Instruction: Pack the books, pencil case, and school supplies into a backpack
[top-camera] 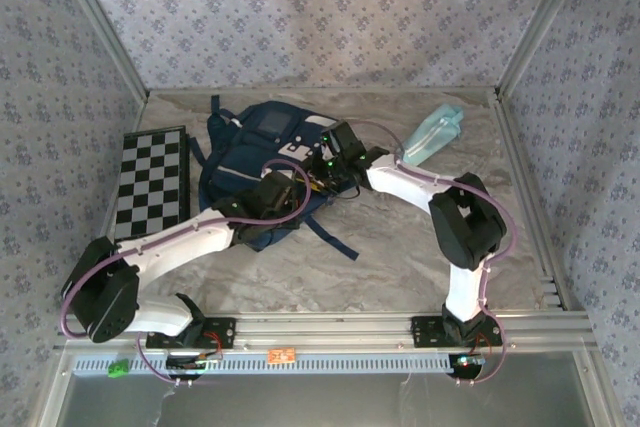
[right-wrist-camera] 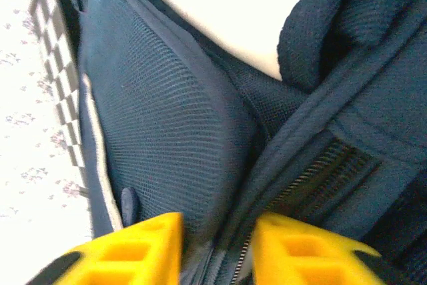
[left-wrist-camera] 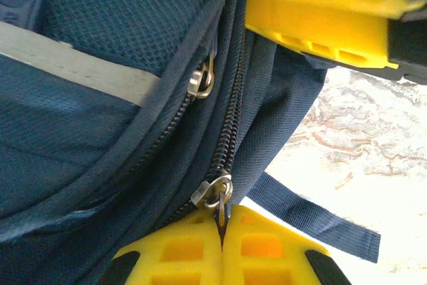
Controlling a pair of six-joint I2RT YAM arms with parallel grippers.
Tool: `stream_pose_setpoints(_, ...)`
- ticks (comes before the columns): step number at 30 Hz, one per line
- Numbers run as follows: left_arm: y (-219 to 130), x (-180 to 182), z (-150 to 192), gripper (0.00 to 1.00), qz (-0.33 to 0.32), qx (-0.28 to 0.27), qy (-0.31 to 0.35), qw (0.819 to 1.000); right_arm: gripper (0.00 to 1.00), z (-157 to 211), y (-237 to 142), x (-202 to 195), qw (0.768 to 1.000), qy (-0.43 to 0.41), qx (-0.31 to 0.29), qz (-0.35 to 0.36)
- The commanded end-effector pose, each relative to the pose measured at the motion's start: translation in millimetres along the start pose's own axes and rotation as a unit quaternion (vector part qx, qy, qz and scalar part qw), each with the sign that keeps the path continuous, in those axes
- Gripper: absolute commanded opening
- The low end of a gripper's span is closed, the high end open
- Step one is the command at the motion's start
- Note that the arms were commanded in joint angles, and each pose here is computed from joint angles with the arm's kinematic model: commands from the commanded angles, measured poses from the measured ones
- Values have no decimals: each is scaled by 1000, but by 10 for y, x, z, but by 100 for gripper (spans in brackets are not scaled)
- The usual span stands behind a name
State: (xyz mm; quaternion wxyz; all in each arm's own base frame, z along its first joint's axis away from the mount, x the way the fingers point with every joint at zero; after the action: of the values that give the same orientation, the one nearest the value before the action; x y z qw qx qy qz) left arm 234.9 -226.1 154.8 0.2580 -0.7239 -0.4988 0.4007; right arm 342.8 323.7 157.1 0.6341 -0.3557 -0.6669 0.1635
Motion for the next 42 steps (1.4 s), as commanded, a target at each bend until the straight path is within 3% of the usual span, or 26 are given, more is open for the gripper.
stream_pose_setpoints(1,-106,-81,-153,0,8,-14,7,1000,18,-112,1,62,999,-26,-36,24)
stream_pose_setpoints(5,-188,27,-94,0,-10,-7,15,1000,0,-147,-4,-86,998,-39,-36,45)
stream_pose_setpoints(17,-387,836,236,0,-88,31,-28,995,0,-346,-241,-244,991,-86,-60,82)
stream_pose_setpoints(23,-294,601,174,0,-10,36,-26,999,0,-532,-321,-105,989,-110,-76,64)
stream_pose_setpoints(31,-6,-97,2,0,32,45,-12,998,0,-955,-392,-26,987,-122,-89,59)
stream_pose_setpoints(34,88,-176,-118,0,21,35,-23,999,13,-978,-462,-95,988,-113,-74,70)
stream_pose_setpoints(36,104,-162,-178,0,7,25,-23,999,30,-869,-551,-145,989,-107,-63,78)
stream_pose_setpoints(38,102,-143,-202,0,4,24,-22,999,39,-724,-640,-173,992,-93,-57,64)
stream_pose_setpoints(42,79,-138,-218,0,10,22,-17,1000,47,-364,-631,-265,999,-33,-22,14)
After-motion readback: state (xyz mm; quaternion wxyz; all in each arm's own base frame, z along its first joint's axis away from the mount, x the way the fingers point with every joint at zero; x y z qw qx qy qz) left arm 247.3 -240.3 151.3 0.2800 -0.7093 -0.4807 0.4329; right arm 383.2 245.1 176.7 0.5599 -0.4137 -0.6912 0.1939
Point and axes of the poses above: each hand's point on the last joint's axis, 136 mm out from that joint toward the fingers, its own y axis out along the fingers, its own x axis along the line the jaws close on, z = x × y, the point moved 5 cm from there along -y, back along the fingers, and after that the axes turned 1 degree about -y, right-handed, at the moved point
